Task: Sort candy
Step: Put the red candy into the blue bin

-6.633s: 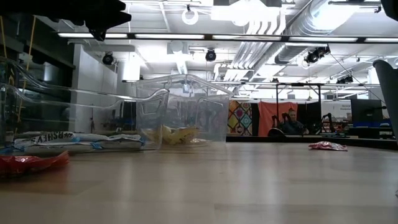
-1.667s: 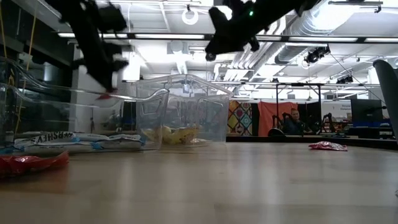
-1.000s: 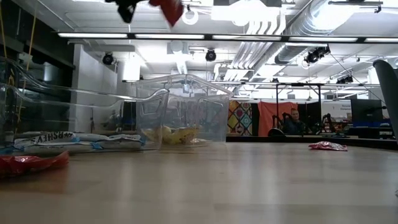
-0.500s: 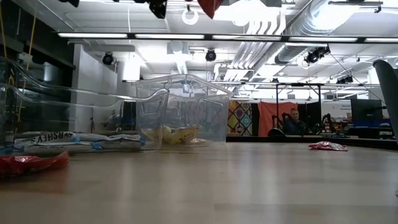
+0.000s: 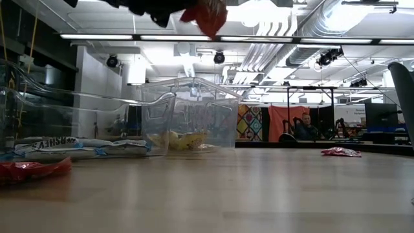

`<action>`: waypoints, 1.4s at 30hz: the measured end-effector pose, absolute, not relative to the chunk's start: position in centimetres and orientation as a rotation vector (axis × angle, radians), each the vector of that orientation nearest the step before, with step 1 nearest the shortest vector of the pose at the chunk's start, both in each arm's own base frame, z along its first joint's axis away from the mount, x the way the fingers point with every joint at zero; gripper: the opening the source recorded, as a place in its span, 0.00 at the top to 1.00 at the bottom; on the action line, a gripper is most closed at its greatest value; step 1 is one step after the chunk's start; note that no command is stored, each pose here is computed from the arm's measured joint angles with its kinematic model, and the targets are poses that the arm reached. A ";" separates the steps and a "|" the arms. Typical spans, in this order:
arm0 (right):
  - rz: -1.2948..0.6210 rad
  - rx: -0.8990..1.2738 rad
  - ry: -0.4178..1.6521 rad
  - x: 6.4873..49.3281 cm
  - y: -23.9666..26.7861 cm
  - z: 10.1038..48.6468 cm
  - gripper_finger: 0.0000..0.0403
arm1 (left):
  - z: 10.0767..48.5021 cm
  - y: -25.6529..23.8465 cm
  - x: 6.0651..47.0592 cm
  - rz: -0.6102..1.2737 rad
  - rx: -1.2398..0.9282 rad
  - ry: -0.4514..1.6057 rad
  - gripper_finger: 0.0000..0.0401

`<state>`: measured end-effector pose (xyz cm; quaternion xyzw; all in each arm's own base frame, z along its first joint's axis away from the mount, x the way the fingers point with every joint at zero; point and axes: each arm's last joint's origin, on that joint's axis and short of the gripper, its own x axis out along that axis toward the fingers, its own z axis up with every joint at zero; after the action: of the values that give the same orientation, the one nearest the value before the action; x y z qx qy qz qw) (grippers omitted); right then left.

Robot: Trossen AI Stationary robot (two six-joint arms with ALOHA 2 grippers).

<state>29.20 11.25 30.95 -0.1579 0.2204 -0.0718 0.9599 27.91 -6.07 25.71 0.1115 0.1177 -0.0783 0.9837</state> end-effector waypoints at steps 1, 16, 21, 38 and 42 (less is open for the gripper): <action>-0.142 -0.337 0.451 29.5 11.4 31.1 0.49 | 25.6 -6.0 27.8 -0.160 0.228 0.258 1.00; -0.103 -0.626 0.617 34.0 12.2 29.9 0.32 | 25.6 -6.2 27.4 -0.234 0.193 0.273 1.00; -0.122 -0.614 0.631 34.4 11.5 29.6 0.35 | 25.6 -6.2 27.5 -0.229 0.210 0.271 1.00; -0.086 -0.593 0.642 34.2 11.7 29.5 0.93 | 25.8 -5.8 27.3 -0.125 0.230 0.278 0.88; -0.093 -0.589 0.683 33.3 11.7 29.8 0.98 | 26.2 -5.2 26.1 -0.022 0.270 0.341 0.78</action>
<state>33.32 11.66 29.75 -0.2844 0.3298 -0.0451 0.8991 26.11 -5.20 26.24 0.1342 0.1690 -0.0108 0.9764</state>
